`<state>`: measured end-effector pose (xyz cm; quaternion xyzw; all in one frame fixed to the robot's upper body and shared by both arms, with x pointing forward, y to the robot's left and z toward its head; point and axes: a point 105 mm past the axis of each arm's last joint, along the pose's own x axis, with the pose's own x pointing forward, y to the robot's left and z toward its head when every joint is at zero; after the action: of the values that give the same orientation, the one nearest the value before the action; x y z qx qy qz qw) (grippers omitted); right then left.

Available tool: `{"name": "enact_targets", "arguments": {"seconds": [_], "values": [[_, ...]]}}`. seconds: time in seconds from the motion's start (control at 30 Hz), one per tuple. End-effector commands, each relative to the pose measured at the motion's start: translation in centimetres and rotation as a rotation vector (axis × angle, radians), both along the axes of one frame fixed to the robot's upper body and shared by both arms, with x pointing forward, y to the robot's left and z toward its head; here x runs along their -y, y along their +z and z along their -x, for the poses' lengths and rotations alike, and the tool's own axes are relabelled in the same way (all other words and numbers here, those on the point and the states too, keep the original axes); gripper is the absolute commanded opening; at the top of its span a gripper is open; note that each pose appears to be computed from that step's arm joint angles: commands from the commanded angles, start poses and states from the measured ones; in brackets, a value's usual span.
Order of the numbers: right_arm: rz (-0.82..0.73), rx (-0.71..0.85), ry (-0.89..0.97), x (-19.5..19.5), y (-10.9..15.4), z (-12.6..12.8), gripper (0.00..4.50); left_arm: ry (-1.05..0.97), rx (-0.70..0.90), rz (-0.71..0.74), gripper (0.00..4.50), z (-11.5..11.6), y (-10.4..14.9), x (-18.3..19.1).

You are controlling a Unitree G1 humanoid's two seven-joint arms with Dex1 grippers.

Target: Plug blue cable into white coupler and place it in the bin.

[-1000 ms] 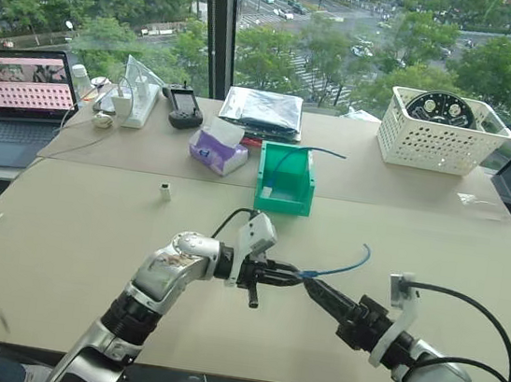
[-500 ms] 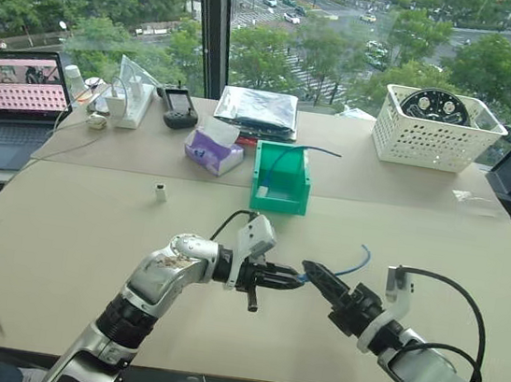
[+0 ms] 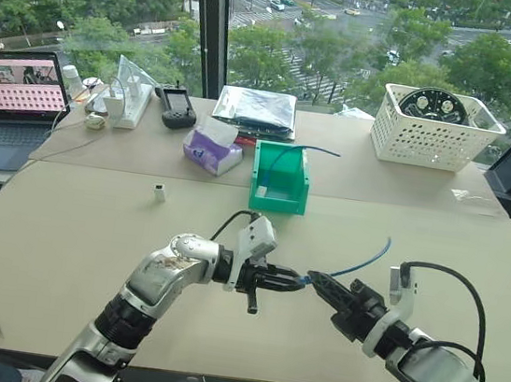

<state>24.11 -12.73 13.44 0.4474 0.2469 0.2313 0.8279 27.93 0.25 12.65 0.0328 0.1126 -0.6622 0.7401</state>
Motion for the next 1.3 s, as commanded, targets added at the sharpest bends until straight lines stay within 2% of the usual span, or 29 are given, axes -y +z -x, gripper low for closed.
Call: {"name": "enact_targets", "arguments": {"seconds": [0.03,0.1,0.17,0.2,0.33,0.53,0.67,0.8,0.97,1.1,1.3], "values": [[-0.034,0.055,0.021,-0.4,1.8,0.2,0.06,0.019,0.084,0.017,0.28,-0.4,0.9,0.3],[-0.038,0.067,0.007,0.0,2.2,-0.2,0.06,0.082,0.107,0.043,0.28,-1.5,1.4,0.0],[-0.042,0.108,-0.037,1.1,3.3,-1.4,0.0,0.116,0.105,0.088,1.1,-2.2,2.3,-0.7],[-0.038,0.123,-0.052,1.5,3.7,-1.8,0.0,0.126,0.104,0.095,1.24,-2.5,2.6,-1.1],[-0.008,0.168,-0.048,2.2,4.7,-2.9,0.0,0.207,0.144,0.088,2.6,-3.6,3.1,-2.8],[0.068,0.247,-0.011,2.9,6.6,-4.9,0.0,0.493,0.206,0.115,4.49,-6.0,4.2,-9.4],[0.082,0.29,0.017,2.8,8.0,-6.2,0.0,0.69,0.247,0.089,4.49,-6.4,3.7,-13.2],[0.094,0.322,0.044,2.5,9.1,-7.3,0.0,0.863,0.229,0.119,4.49,-5.3,2.9,-16.4],[0.066,0.36,0.04,2.1,10.8,-8.2,0.0,1.197,0.244,0.076,4.49,-5.0,0.7,-21.1],[0.066,0.368,0.043,1.8,11.0,-8.4,0.0,1.347,0.22,0.047,4.49,-6.2,-1.1,-22.5],[0.074,0.376,0.025,1.8,11.2,-8.3,0.0,1.376,0.216,-0.023,4.49,-9.5,-3.1,-21.7]]}}
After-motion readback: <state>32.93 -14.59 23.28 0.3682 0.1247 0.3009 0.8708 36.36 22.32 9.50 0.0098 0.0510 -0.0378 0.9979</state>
